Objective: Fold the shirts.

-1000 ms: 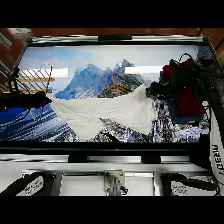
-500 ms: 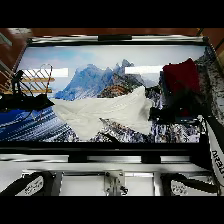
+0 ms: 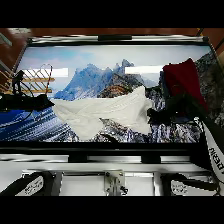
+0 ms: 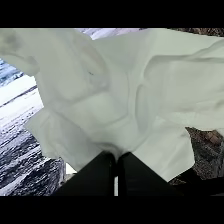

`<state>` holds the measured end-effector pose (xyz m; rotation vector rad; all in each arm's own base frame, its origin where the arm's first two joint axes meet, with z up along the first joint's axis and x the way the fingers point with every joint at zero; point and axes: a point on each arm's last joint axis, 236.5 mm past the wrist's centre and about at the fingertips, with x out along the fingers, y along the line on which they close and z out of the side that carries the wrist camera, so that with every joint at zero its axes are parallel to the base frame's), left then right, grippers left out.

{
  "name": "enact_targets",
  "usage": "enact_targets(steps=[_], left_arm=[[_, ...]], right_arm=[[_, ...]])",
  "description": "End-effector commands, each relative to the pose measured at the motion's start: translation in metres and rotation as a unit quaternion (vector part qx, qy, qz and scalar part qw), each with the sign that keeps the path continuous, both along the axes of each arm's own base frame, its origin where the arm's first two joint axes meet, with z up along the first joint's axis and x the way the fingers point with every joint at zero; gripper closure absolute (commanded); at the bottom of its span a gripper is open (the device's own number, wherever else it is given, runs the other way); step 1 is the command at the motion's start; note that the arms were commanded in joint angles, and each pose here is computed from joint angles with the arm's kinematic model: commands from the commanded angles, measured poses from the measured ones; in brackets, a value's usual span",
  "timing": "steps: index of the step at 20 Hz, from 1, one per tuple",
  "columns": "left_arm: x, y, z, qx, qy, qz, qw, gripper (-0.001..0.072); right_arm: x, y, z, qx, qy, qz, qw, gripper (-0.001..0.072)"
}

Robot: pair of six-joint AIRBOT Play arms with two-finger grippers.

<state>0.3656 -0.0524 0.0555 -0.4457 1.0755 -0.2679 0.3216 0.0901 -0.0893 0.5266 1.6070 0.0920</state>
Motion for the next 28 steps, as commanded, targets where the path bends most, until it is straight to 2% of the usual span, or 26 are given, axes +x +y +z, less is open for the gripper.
enact_targets(steps=[1, 5, 7, 9, 12, 13, 14, 15, 17, 20, 24, 26, 28], left_arm=[[0.006, 0.004, 0.010, 0.011, -0.020, -0.011, 1.000, 0.0668], [0.039, 0.016, 0.104, 0.034, -0.131, -0.005, 0.991, 0.0668], [0.048, 0.016, 0.186, 0.047, -0.214, -0.004, 0.976, 0.0668], [0.045, 0.017, 0.285, 0.036, -0.309, 0.032, 0.950, 0.0668], [0.003, 0.012, 0.433, 0.010, -0.464, 0.072, 0.883, 0.0668], [-0.020, 0.009, 0.472, 0.006, -0.508, 0.076, 0.858, 0.0668], [-0.041, 0.005, 0.499, 0.007, -0.543, 0.076, 0.836, 0.0668], [-0.061, 0.004, 0.517, 0.011, -0.568, 0.079, 0.819, 0.0668], [-0.088, 0.016, 0.519, 0.058, -0.576, 0.102, 0.809, 0.0669], [-0.119, 0.041, 0.489, 0.132, -0.538, 0.141, 0.820, 0.0668], [-0.153, 0.047, 0.463, 0.172, -0.498, 0.147, 0.837, 0.0668], [-0.153, 0.049, 0.446, 0.183, -0.468, 0.144, 0.853, 0.0669], [-0.140, 0.052, 0.429, 0.181, -0.443, 0.141, 0.866, 0.0668]], right_arm=[[0.006, 0.003, 0.024, 0.008, -0.034, 0.012, 0.999, 0.0656], [0.041, 0.004, 0.141, 0.005, -0.195, 0.044, 0.980, 0.0656], [0.062, 0.002, 0.243, -0.007, -0.335, 0.039, 0.941, 0.0656], [0.070, -0.005, 0.362, -0.021, -0.493, 0.014, 0.870, 0.0656], [0.030, -0.023, 0.552, -0.031, -0.710, -0.044, 0.702, 0.0656], [0.007, -0.028, 0.593, -0.031, -0.750, -0.057, 0.658, 0.0656], [-0.014, -0.032, 0.621, -0.034, -0.775, -0.065, 0.627, 0.0657], [-0.032, -0.034, 0.636, -0.041, -0.787, -0.067, 0.612, 0.0656], [-0.054, -0.038, 0.639, -0.051, -0.785, -0.068, 0.614, 0.0656], [-0.075, -0.042, 0.616, -0.082, -0.756, -0.053, 0.648, 0.0656], [-0.092, -0.053, 0.606, -0.110, -0.740, -0.060, 0.660, 0.0656], [-0.086, -0.069, 0.603, -0.135, -0.732, -0.083, 0.663, 0.0657], [-0.066, -0.076, 0.590, -0.147, -0.713, -0.088, 0.680, 0.0657]])
